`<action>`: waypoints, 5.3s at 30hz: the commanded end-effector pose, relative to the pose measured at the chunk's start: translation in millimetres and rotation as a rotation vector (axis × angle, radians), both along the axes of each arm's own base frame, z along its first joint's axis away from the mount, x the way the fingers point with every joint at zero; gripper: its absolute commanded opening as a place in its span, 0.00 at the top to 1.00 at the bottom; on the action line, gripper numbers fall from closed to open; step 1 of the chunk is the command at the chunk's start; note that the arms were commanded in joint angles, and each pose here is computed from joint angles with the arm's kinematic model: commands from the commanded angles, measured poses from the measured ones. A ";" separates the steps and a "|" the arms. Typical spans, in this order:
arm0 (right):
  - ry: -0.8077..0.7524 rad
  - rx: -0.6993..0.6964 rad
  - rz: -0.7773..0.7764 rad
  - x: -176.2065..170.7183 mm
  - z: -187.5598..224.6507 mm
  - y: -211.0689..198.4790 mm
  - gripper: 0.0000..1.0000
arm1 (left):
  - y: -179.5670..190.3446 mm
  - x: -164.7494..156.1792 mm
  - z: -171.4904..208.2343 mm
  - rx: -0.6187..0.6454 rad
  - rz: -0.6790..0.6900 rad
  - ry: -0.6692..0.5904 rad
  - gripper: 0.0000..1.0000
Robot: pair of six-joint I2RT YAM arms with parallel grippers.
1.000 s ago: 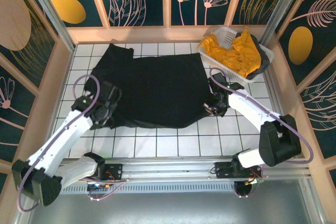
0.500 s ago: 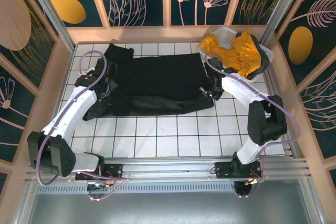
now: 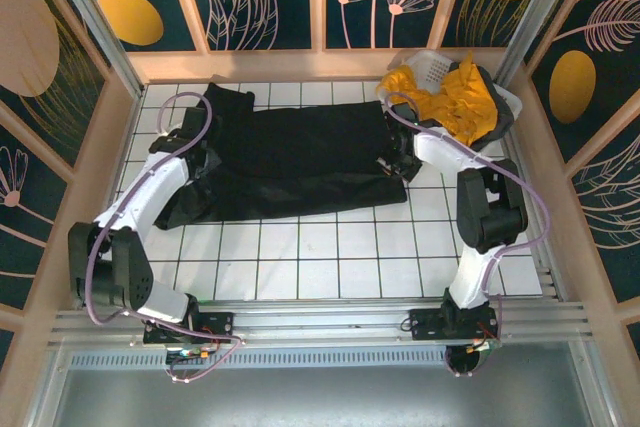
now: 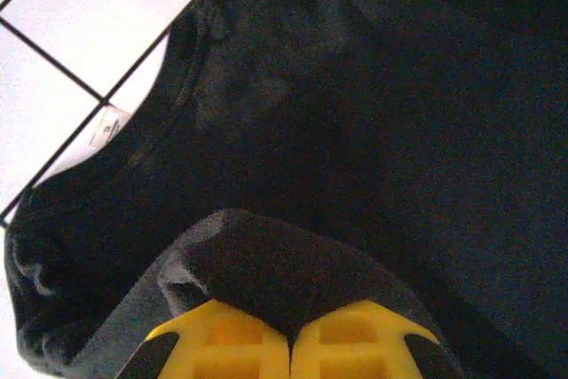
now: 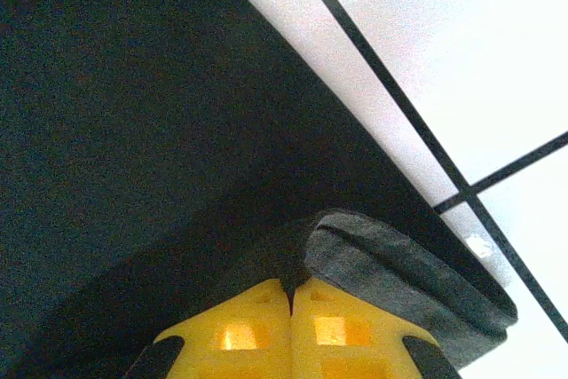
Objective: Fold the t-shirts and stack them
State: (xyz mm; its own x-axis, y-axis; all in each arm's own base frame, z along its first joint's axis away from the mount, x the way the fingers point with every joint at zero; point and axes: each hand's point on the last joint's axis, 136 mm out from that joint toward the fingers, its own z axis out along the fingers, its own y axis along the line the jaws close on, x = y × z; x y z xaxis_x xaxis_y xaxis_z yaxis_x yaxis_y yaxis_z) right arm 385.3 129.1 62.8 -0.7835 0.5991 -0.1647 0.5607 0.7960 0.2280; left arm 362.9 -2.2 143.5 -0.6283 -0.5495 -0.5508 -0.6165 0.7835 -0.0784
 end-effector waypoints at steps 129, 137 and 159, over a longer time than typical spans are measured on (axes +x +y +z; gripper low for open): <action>0.010 -0.126 0.223 -8.2 -13.9 -61.2 0.44 | 74.7 -68.4 -45.8 -0.202 0.147 0.164 0.62; -0.028 -0.091 0.264 0.6 -7.6 -37.6 0.44 | 4.5 -68.2 -90.3 -0.535 0.163 0.146 0.67; 0.233 -0.141 0.190 -83.7 -64.3 -52.3 0.48 | 85.3 -141.9 -139.4 -0.185 0.307 0.365 0.71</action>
